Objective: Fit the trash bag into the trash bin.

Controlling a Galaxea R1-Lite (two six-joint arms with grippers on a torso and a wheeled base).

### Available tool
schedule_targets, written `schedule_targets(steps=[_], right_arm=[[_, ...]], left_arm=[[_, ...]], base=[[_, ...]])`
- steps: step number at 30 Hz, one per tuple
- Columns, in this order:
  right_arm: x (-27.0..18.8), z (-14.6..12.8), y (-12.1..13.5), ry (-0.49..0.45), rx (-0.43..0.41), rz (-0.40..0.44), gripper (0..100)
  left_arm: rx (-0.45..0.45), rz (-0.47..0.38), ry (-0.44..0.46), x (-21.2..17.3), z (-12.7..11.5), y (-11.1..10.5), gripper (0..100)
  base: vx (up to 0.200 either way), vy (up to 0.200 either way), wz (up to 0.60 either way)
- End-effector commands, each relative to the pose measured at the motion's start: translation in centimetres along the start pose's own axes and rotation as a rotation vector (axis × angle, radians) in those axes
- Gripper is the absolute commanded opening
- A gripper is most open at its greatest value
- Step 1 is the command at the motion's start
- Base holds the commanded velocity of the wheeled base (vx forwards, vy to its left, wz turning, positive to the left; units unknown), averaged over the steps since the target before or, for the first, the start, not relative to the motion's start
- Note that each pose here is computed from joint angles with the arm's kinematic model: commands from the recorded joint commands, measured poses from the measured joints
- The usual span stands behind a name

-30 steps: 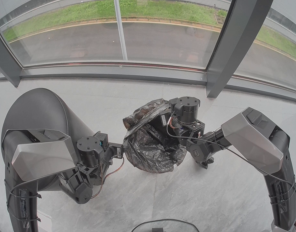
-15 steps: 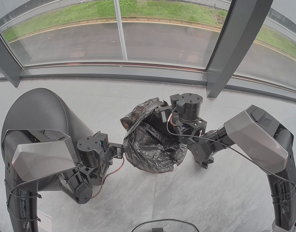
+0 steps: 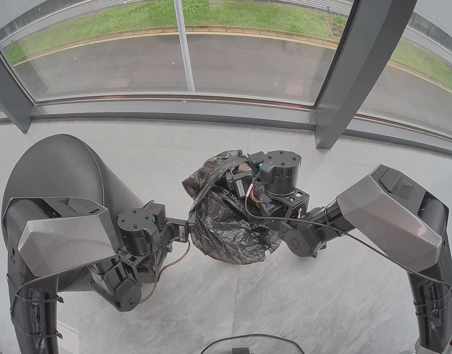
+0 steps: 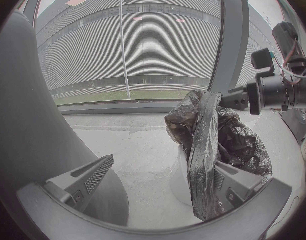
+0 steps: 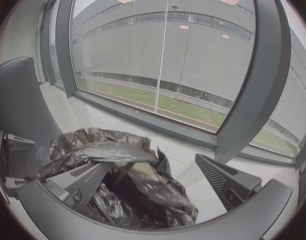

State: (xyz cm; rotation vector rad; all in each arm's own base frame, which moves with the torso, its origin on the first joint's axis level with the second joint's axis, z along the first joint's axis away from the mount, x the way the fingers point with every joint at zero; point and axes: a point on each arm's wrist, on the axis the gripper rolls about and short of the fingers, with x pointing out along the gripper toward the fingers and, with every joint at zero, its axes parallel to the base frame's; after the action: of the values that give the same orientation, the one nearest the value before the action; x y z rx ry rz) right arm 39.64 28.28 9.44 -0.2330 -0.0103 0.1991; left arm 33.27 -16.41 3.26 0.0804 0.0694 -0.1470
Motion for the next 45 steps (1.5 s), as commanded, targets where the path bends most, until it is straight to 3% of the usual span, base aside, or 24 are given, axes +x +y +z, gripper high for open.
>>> schedule_targets(steps=[1, 7, 17, 31, 45], right_arm=[[1.4, 0.7, 0.5, -0.03, 0.0, -0.006, 100], [2.4, 1.7, 0.7, -0.047, 0.006, -0.01, 100], [4.5, -0.1, 1.7, -0.04, 0.004, -0.015, 100], [6.4, -2.3, 0.7, -0.013, -0.005, -0.048, 100], [7.4, -2.4, 0.6, -0.02, 0.0, -0.059, 100]], left_arm=[[0.0, 0.0, -0.001, 0.1, 0.0, 0.0, 100], [-0.005, 0.018, -0.006, 0.6, -0.1, 0.5, 100], [-0.001, 0.05, 0.011, 1.8, -1.4, 1.4, 100], [0.003, 0.048, 0.042, 2.3, -3.0, 1.2, 100], [0.004, 0.059, 0.061, 2.8, -4.1, 1.6, 100]], base=[[0.0, 0.0, 0.0], [0.0, 0.0, 0.0], [0.0, 0.0, 0.0], [0.0, 0.0, 0.0], [0.0, 0.0, 0.0]])
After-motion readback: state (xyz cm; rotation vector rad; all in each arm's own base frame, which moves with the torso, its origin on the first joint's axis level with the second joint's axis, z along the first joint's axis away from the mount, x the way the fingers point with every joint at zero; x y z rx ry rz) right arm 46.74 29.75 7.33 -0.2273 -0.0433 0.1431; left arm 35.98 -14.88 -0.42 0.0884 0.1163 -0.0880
